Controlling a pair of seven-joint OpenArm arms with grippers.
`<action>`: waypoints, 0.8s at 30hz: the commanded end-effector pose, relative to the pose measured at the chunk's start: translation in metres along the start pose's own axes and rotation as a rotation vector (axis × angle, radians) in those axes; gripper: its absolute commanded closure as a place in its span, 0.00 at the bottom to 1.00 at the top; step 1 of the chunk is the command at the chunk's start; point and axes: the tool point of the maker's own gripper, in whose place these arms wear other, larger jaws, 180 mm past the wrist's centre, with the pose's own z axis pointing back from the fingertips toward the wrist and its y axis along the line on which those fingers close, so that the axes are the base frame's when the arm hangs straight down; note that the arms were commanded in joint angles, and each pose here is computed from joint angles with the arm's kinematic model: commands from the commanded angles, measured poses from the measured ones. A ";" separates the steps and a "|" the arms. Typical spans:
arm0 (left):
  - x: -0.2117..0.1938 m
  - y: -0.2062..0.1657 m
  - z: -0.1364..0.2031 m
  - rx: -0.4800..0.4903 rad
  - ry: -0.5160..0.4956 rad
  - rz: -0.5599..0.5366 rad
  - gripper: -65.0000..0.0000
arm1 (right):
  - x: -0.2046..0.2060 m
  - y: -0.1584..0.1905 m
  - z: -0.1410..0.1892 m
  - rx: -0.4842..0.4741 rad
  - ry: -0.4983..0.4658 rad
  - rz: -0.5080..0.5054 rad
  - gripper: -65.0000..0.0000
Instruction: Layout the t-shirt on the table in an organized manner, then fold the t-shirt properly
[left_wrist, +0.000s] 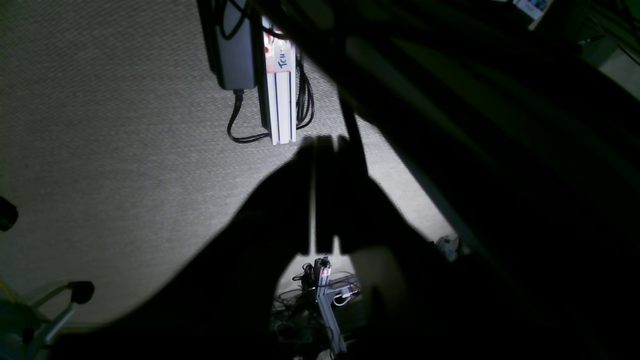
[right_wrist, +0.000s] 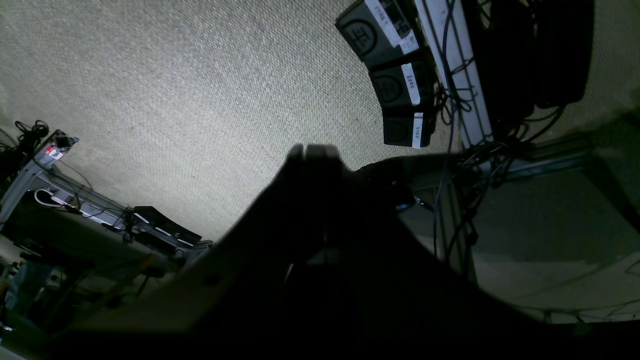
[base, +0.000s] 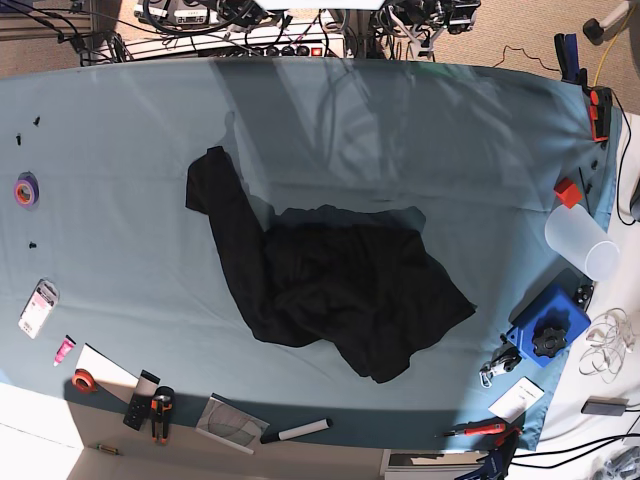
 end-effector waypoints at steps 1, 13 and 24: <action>-0.004 -0.014 -0.003 -0.039 0.009 0.003 1.00 | -0.003 0.001 0.000 0.005 0.011 0.000 1.00; -0.004 -0.014 -0.003 -0.040 0.009 0.003 1.00 | -0.003 0.001 0.000 0.005 0.013 0.000 1.00; -0.004 -0.010 -0.001 -0.032 0.008 0.002 1.00 | -0.010 0.001 0.000 0.005 0.050 0.000 1.00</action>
